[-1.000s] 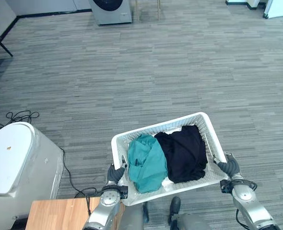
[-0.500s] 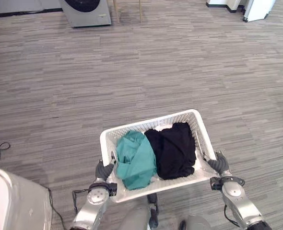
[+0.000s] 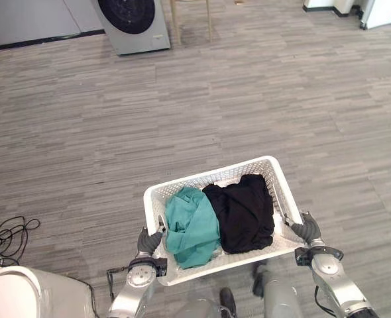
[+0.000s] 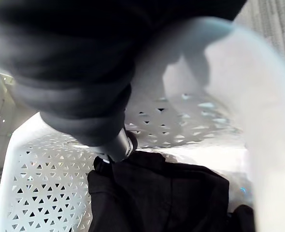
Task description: Grab the laundry basket,head to the washer,open it,put in the laundry and shut it.
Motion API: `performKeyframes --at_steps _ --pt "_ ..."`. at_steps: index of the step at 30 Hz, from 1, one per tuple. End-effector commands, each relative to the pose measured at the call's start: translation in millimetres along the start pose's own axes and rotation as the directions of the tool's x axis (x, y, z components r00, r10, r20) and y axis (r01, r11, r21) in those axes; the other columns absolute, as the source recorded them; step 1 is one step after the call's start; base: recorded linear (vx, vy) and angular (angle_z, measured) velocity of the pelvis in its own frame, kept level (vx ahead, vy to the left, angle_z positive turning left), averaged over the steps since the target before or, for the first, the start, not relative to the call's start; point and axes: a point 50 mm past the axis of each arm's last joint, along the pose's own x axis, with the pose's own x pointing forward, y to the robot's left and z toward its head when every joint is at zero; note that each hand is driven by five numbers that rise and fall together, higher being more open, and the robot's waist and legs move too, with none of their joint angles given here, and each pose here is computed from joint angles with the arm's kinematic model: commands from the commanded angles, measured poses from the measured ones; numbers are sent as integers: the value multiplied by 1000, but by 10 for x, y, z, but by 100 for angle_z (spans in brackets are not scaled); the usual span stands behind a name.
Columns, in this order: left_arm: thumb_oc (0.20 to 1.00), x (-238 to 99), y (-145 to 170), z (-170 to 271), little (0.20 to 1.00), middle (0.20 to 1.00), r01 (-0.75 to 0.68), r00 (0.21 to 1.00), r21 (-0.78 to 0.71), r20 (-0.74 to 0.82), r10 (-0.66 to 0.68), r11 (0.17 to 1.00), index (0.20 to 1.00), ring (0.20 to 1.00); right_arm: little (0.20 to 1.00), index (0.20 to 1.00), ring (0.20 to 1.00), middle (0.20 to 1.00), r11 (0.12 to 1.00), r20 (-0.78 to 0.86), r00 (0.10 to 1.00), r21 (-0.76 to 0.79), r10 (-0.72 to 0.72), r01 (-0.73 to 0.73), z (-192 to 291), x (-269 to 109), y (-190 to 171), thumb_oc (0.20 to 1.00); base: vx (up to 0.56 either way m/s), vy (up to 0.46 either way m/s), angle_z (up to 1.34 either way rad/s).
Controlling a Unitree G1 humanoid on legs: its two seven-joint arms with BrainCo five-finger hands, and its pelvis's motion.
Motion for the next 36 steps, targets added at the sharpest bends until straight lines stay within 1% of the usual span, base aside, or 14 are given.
performKeyframes --at_steps 1,8,15,20,25,32,36 --pt "200 -17 -92 463 200 200 133 965 -75 237 -112 988 200 200 200 200 200 200 981 268 953 90 142 -172 523 52 161 200 229 -268 52" --pt "200 -1 -216 479 200 200 176 959 -58 235 -157 983 200 200 200 200 200 200 991 245 965 70 91 -111 451 9 -38 200 210 -156 3" --pt "200 1 -249 513 200 200 194 952 -31 249 -180 981 200 200 200 200 200 200 992 217 975 100 56 -79 376 4 -61 200 185 1 -15" --pt "200 -29 -250 438 200 200 207 955 -19 223 -197 978 200 200 200 200 200 200 989 219 972 101 84 -109 380 1 19 200 280 142 -19" --pt "200 -12 -131 478 200 200 167 959 0 233 -162 986 200 200 200 200 200 200 979 250 959 117 131 -165 469 30 164 200 202 132 -48" --pt "200 -27 -75 504 200 200 150 959 -20 248 -140 989 200 200 200 200 200 200 976 272 951 120 146 -184 540 41 192 200 189 -25 -20" --pt "200 -5 -32 531 200 200 119 958 -25 265 -108 993 200 200 200 200 200 200 977 271 953 126 133 -172 529 26 168 200 374 -161 -3"
